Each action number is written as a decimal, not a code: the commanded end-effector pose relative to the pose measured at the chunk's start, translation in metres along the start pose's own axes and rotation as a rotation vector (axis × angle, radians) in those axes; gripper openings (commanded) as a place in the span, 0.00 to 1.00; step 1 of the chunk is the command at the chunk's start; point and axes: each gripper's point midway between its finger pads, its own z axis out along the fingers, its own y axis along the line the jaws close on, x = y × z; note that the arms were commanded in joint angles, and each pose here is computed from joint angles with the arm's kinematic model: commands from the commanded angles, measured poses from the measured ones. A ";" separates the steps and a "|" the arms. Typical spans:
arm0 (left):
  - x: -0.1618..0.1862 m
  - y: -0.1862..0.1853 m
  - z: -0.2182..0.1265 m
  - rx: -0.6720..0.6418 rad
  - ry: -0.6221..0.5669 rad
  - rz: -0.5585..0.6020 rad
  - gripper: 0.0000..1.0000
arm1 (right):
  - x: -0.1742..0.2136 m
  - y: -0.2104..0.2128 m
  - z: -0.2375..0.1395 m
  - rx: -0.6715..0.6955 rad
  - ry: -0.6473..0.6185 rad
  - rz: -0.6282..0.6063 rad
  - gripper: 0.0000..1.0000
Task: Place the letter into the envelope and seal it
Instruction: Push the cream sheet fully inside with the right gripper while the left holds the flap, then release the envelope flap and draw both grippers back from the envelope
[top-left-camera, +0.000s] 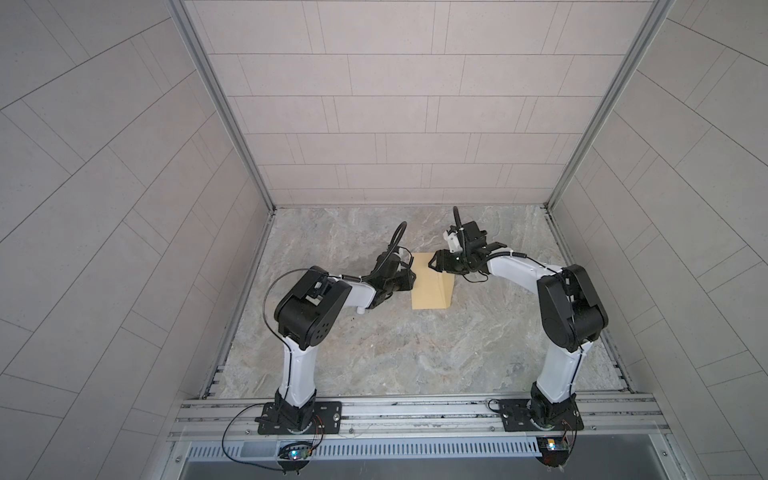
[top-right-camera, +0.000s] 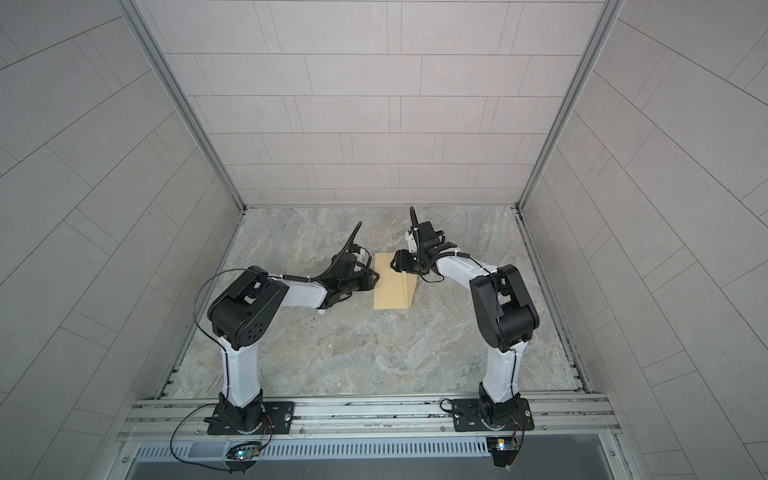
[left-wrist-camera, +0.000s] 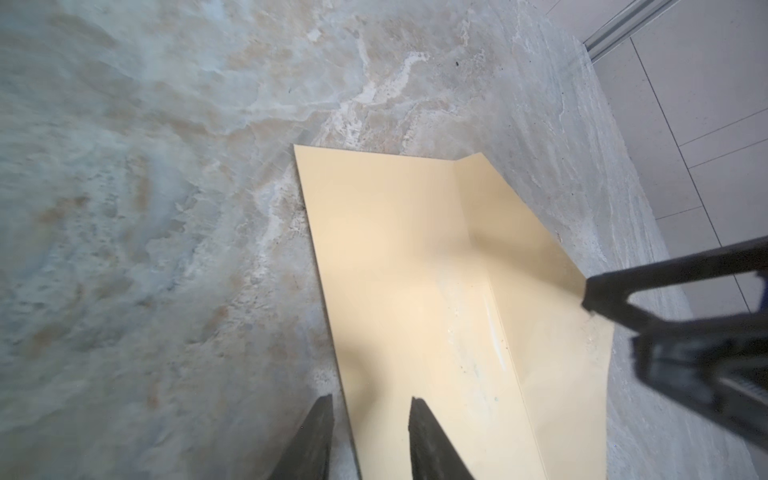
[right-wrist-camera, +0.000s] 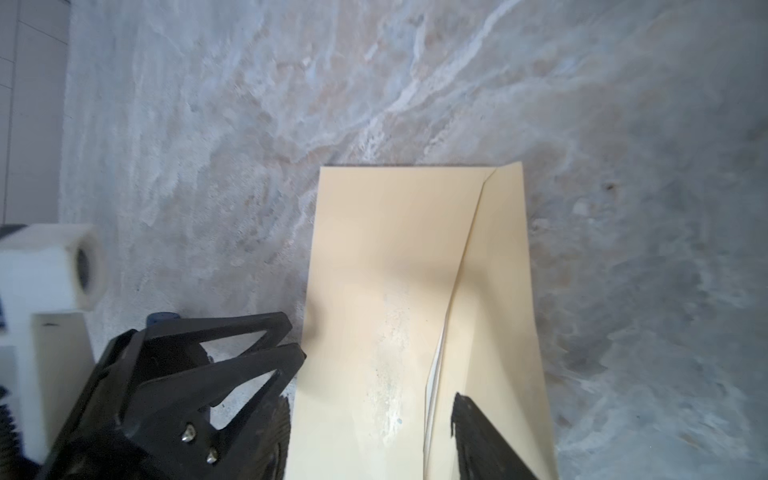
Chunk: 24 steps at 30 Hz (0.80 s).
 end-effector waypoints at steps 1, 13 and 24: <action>-0.021 -0.012 -0.019 0.006 -0.053 0.043 0.39 | -0.007 0.006 -0.027 0.006 -0.052 -0.027 0.63; -0.067 -0.034 -0.091 -0.030 -0.192 0.180 0.52 | -0.013 0.013 -0.097 0.014 -0.191 -0.129 0.63; -0.081 -0.033 -0.166 -0.122 -0.289 0.301 0.62 | -0.007 0.007 -0.136 0.029 -0.344 -0.142 0.84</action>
